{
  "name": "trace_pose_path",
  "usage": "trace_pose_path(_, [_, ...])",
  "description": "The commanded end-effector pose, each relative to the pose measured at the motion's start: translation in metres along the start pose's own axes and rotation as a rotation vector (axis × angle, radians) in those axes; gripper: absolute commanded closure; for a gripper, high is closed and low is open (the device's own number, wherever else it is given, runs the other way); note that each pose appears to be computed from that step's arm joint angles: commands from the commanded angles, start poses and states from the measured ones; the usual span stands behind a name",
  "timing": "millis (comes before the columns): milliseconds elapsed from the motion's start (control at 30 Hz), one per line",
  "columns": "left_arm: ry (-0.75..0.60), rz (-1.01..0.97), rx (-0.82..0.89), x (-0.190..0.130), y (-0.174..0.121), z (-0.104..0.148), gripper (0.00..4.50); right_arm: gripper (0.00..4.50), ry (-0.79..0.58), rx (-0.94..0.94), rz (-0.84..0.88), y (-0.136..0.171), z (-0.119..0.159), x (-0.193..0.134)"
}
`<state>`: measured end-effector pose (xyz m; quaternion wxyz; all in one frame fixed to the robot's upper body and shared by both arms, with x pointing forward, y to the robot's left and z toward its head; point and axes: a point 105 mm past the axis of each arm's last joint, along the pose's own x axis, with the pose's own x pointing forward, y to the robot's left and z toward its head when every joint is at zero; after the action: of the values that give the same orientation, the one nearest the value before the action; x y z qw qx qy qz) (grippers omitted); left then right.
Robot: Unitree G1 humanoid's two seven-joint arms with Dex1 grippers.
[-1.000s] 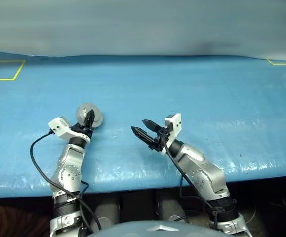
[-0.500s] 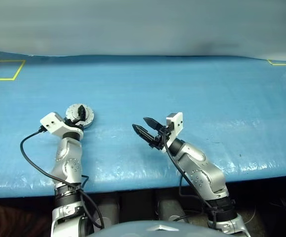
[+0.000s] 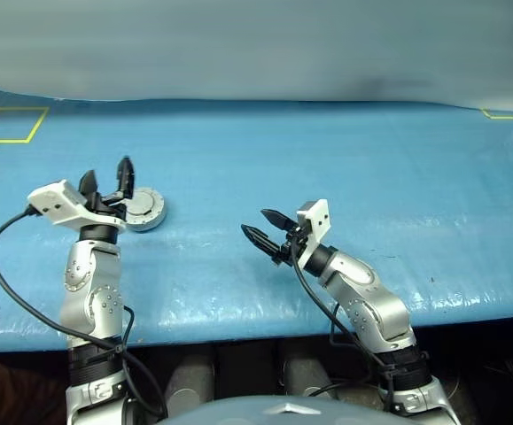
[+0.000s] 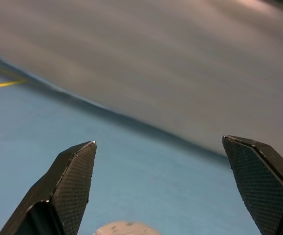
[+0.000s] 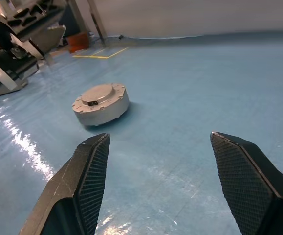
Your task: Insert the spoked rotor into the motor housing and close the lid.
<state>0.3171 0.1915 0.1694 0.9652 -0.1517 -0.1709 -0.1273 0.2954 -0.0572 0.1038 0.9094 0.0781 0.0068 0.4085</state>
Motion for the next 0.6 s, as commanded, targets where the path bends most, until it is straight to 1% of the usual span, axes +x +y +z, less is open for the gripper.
trace_pose_path(33, [0.124,-0.386,0.038,-0.008,-0.060,-0.017,0.01,1.04,-0.065,-0.061,-0.076,-0.014,0.016,-0.009])
trace_pose_path(67, [0.203,-0.514,0.044,-0.015,-0.074,-0.028,0.01,1.04,-0.055,-0.070,-0.101,-0.020,0.015,-0.013])
trace_pose_path(133, [0.322,-0.685,0.063,-0.028,-0.091,-0.045,0.01,1.04,-0.046,-0.076,-0.131,-0.027,0.015,-0.020])
trace_pose_path(167, [0.364,-0.737,0.077,-0.032,-0.096,-0.050,0.01,1.04,-0.046,-0.075,-0.139,-0.029,0.016,-0.023])
trace_pose_path(233, [0.405,-0.816,0.117,-0.036,-0.102,-0.059,0.01,1.04,-0.049,-0.075,-0.154,-0.032,0.017,-0.028])
trace_pose_path(467, [0.421,-0.842,0.117,-0.030,-0.102,-0.068,0.01,1.04,-0.030,-0.093,-0.173,-0.035,0.015,-0.038])
trace_pose_path(600, [0.441,-0.850,0.158,-0.030,-0.097,-0.073,0.01,1.04,0.003,-0.117,-0.181,-0.039,0.012,-0.041])
